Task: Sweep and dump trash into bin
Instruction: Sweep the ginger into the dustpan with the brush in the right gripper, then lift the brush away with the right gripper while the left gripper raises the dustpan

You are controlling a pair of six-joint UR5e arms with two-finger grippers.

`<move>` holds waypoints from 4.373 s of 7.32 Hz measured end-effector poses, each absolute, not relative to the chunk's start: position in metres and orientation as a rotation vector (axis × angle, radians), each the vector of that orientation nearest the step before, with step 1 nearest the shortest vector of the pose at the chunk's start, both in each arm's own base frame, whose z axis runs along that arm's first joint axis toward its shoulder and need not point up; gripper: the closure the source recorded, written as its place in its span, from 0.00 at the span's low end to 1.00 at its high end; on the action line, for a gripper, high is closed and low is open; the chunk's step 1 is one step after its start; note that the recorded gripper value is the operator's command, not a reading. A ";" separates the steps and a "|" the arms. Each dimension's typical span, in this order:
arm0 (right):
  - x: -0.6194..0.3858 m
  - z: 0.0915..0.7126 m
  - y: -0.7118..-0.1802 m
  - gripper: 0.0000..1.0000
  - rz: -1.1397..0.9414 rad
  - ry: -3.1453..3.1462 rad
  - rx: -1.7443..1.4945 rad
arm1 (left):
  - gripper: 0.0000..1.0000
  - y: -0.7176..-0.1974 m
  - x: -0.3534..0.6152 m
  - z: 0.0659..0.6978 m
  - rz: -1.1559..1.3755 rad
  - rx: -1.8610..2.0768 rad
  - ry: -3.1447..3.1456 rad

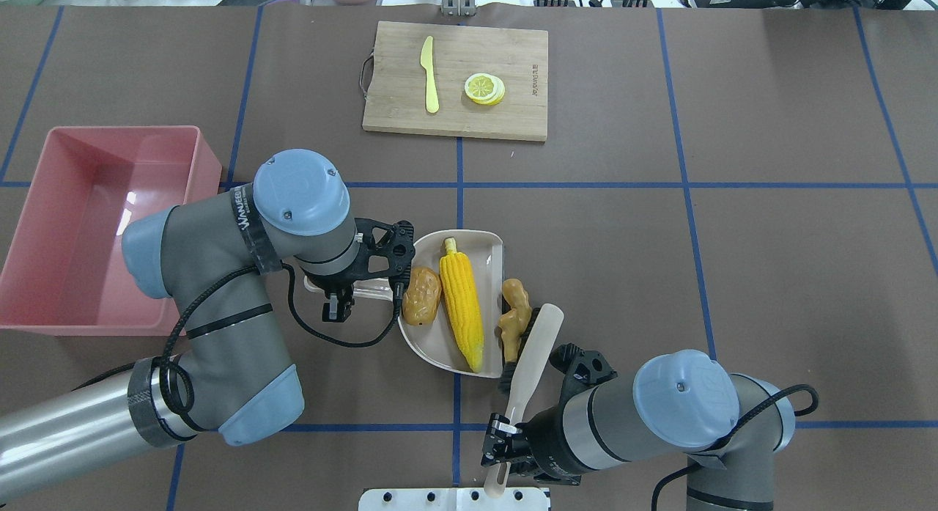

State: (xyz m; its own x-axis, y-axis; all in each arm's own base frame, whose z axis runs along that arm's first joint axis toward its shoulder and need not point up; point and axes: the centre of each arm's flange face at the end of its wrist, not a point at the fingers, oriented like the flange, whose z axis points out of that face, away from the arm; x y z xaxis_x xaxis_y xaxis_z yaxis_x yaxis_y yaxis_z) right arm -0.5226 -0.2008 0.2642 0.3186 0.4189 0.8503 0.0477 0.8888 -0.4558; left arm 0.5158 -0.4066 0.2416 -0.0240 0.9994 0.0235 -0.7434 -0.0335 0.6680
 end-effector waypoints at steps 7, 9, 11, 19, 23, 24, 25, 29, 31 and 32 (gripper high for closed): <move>-0.538 0.253 -0.208 1.00 0.136 -1.269 -0.350 | 1.00 -0.407 0.515 0.243 1.535 0.588 0.561; -0.535 0.251 -0.214 1.00 0.124 -1.271 -0.352 | 1.00 -0.406 0.515 0.243 1.536 0.587 0.561; -0.527 0.251 -0.227 1.00 0.120 -1.260 -0.374 | 1.00 -0.406 0.515 0.243 1.542 0.590 0.560; -0.511 0.247 -0.247 1.00 0.124 -1.211 -0.375 | 1.00 -0.402 0.518 0.262 1.539 0.643 0.584; -0.470 0.242 -0.286 1.00 0.090 -1.123 -0.315 | 1.00 -0.401 0.517 0.265 1.524 0.698 0.608; -0.446 0.248 -0.316 1.00 0.064 -1.100 -0.295 | 1.00 -0.400 0.516 0.265 1.514 0.711 0.615; -0.426 0.257 -0.341 1.00 0.039 -1.071 -0.272 | 1.00 -0.399 0.515 0.265 1.506 0.725 0.623; -0.364 0.346 -0.386 1.00 -0.087 -0.901 -0.204 | 1.00 -0.397 0.511 0.259 1.472 0.770 0.649; -0.320 0.410 -0.385 1.00 -0.134 -0.835 -0.202 | 1.00 -0.397 0.509 0.254 1.447 0.789 0.666; -0.303 0.430 -0.384 1.00 -0.140 -0.817 -0.203 | 1.00 -0.396 0.507 0.251 1.435 0.798 0.676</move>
